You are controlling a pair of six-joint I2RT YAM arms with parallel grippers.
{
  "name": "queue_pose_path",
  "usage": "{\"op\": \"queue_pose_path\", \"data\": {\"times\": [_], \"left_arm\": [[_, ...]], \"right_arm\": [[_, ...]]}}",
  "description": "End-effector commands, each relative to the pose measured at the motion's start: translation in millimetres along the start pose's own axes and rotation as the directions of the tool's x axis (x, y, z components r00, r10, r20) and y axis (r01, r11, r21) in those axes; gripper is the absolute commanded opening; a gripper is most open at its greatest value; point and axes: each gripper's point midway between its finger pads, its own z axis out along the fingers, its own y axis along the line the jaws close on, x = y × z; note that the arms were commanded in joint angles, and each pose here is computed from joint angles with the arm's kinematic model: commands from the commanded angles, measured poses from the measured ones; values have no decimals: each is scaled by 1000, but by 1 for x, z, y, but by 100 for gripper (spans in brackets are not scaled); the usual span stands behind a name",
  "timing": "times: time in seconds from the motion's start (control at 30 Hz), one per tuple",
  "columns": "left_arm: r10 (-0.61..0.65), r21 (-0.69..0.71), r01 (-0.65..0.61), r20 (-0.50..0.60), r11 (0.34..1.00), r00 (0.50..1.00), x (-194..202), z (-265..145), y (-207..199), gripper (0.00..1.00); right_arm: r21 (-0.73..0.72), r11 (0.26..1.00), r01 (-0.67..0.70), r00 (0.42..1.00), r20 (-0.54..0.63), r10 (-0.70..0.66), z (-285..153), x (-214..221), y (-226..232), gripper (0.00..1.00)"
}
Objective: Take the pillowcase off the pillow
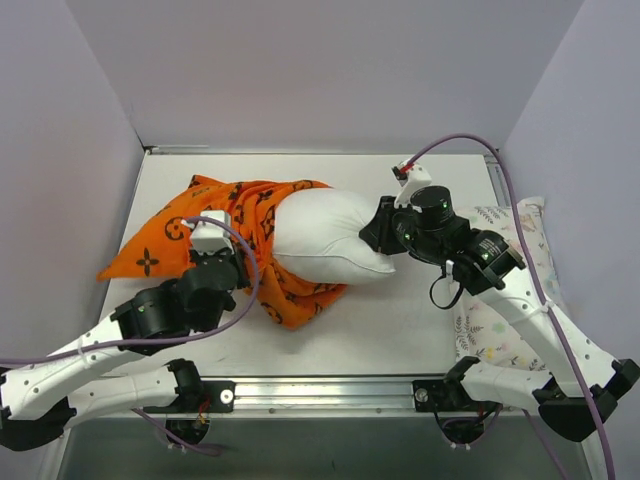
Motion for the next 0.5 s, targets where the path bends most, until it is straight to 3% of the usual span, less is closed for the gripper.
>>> {"op": "queue_pose_path", "data": {"times": [0.0,0.13,0.2,0.23,0.27,0.3,0.33,0.47], "left_arm": [[7,-74,7,182,997,983,-87,-26,22,0],[105,-98,-80,283,992,953,-188,-43,1,0],[175,-55,-167,226,985,958,-197,-8,-34,0],[118,22,-126,231,992,966,-213,-2,-48,0],[130,-11,-130,174,991,976,-205,39,-44,0],[117,126,-131,115,983,986,-191,56,-68,0],[86,141,-96,75,985,993,-182,73,-74,0],[115,161,-89,-159,983,981,-88,152,-99,0]], "right_arm": [[-116,993,12,990,144,5,-36,-43,29,0],[-248,969,-14,989,141,50,-53,-49,58,0],[-270,961,-53,989,121,89,-50,-46,63,0],[-264,962,-66,988,119,101,-46,-45,62,0],[-218,972,-89,986,116,117,-37,-40,52,0],[-194,976,-98,987,105,120,-31,-34,47,0],[-170,980,-105,986,106,125,-25,-32,41,0],[-33,984,-174,984,44,175,17,-3,-4,0]]}}
